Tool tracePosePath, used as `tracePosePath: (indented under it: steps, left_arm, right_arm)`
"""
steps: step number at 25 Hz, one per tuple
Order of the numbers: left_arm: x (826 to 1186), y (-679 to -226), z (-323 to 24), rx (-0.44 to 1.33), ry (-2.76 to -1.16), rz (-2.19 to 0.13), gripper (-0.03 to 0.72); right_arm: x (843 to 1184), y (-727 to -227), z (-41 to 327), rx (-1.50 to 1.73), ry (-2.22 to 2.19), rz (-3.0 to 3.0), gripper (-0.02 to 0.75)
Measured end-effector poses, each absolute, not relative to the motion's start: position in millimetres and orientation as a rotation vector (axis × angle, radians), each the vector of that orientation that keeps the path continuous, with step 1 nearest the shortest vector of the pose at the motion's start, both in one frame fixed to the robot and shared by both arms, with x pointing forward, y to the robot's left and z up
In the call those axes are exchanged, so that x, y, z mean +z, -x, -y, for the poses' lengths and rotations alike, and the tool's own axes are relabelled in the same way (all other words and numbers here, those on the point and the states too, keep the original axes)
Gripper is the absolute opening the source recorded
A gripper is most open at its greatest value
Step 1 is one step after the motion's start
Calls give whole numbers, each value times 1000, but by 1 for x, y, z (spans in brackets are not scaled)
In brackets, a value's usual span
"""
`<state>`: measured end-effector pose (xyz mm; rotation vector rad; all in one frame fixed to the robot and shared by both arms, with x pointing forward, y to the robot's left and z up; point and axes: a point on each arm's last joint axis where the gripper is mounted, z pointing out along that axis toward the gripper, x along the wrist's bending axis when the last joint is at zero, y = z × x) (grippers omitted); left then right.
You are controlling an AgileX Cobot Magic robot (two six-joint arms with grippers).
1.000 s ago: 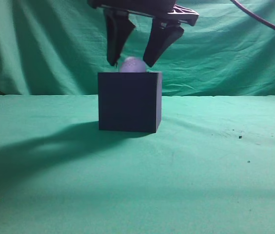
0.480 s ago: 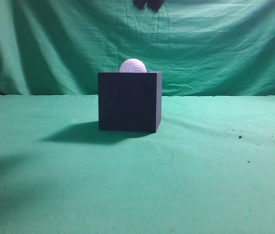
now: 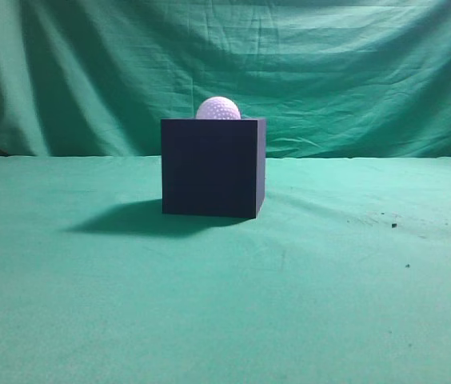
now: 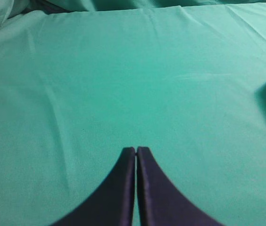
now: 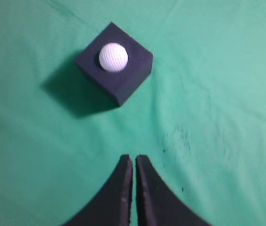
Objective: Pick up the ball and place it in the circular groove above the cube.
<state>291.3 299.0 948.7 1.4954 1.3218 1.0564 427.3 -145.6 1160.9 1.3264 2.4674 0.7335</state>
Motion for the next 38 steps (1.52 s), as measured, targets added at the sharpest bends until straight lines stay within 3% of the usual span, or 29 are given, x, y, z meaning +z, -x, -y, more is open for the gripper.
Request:
tracePosePath:
  steps: [8, 15, 28, 38]
  left_arm:
    - [949, -291, -299, 1056, -1495, -1322, 0]
    - [949, -291, -299, 1056, -1495, -1322, 0]
    - [949, -291, -299, 1056, -1495, -1322, 0]
    - [949, -291, -299, 1056, -1495, -1322, 0]
  right_arm:
    - [1140, -348, 210, 903, -1374, -2370, 0]
    - [1113, -306, 242, 1133, -1324, -2266, 0]
    - [1087, -295, 252, 1129, -1087, -2279, 0]
    - [1025, -297, 272, 1296, -1040, -1770, 0]
